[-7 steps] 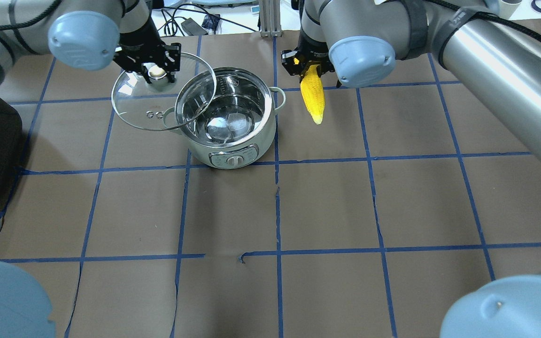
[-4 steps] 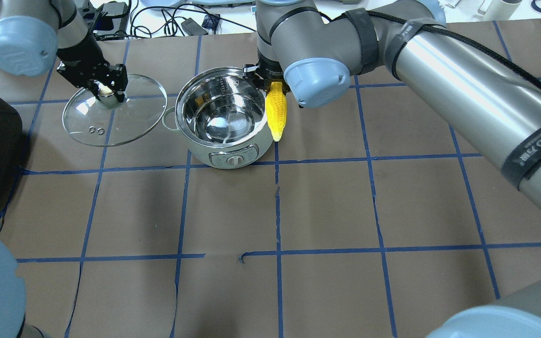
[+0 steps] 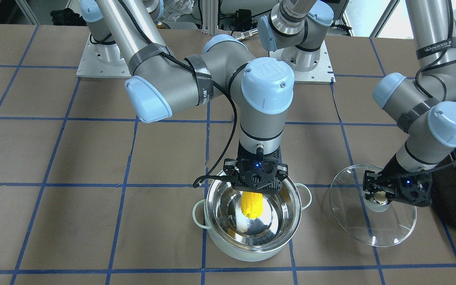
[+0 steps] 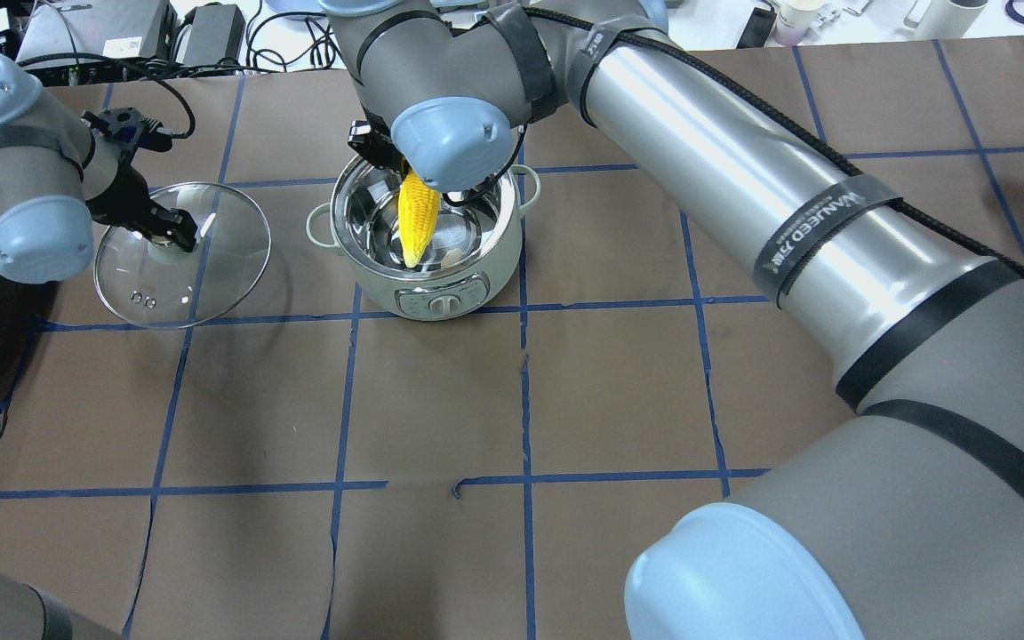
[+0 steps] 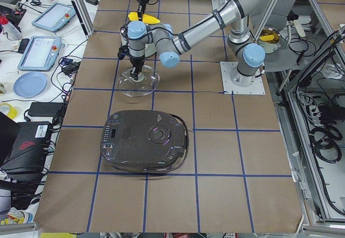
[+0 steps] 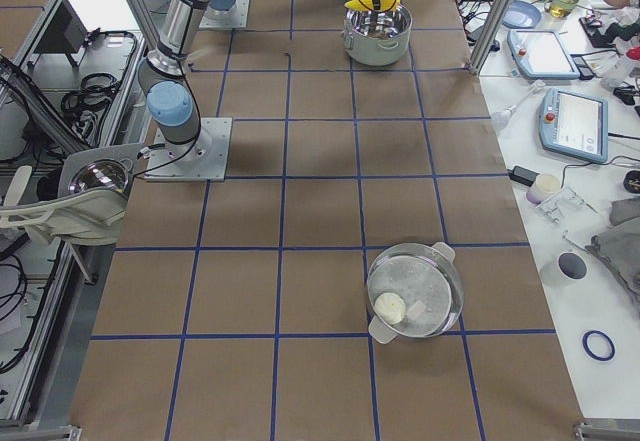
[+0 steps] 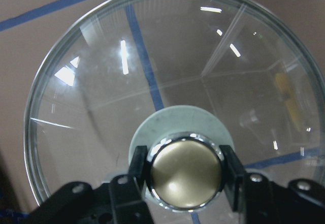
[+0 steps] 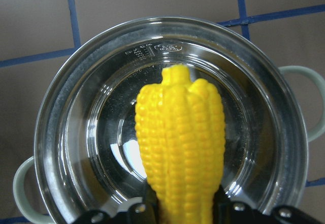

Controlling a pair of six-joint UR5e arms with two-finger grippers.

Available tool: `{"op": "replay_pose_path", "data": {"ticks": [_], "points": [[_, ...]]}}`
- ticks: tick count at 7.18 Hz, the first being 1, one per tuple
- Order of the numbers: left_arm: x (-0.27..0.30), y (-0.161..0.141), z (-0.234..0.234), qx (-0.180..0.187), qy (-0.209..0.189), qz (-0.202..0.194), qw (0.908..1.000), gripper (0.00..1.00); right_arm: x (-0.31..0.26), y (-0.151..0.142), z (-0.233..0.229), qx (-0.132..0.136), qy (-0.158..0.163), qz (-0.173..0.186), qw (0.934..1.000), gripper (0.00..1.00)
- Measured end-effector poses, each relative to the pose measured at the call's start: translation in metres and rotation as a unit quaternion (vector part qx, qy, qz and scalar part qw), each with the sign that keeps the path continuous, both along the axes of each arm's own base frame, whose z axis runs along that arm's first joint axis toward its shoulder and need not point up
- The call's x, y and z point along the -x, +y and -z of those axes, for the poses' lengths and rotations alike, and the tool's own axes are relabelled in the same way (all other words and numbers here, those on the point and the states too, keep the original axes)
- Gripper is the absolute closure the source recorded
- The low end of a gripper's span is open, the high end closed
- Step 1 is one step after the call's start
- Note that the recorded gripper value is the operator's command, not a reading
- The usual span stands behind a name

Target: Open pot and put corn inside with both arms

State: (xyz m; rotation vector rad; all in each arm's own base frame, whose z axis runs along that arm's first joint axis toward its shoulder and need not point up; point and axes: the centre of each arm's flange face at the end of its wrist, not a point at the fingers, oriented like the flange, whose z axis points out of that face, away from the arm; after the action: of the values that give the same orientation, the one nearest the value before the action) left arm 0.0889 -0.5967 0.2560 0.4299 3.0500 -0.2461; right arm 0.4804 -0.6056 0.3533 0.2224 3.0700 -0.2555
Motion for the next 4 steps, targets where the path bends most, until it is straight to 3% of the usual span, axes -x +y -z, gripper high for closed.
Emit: {"op": "replay_pose_path", "data": {"ticks": [1,2,3,4], "points": [[-0.004,0.01,0.014,0.0,0.008,0.002,1.0,1.0,-0.005,-0.003,0.012,-0.004,0.002,0.001,1.0,0.31],[-0.008,0.021,0.027,-0.006,0.013,0.004,0.9999,1.0,-0.007,-0.005,0.02,-0.007,0.002,0.007,0.9999,0.06],[-0.015,0.028,0.035,-0.009,0.018,0.002,0.9998,1.0,-0.008,-0.005,0.024,-0.01,0.001,0.014,0.9998,0.0],[-0.019,0.032,0.039,-0.01,0.024,0.0,0.9997,0.75,-0.007,-0.004,0.026,-0.012,0.0,0.019,0.9997,0.0]]}}
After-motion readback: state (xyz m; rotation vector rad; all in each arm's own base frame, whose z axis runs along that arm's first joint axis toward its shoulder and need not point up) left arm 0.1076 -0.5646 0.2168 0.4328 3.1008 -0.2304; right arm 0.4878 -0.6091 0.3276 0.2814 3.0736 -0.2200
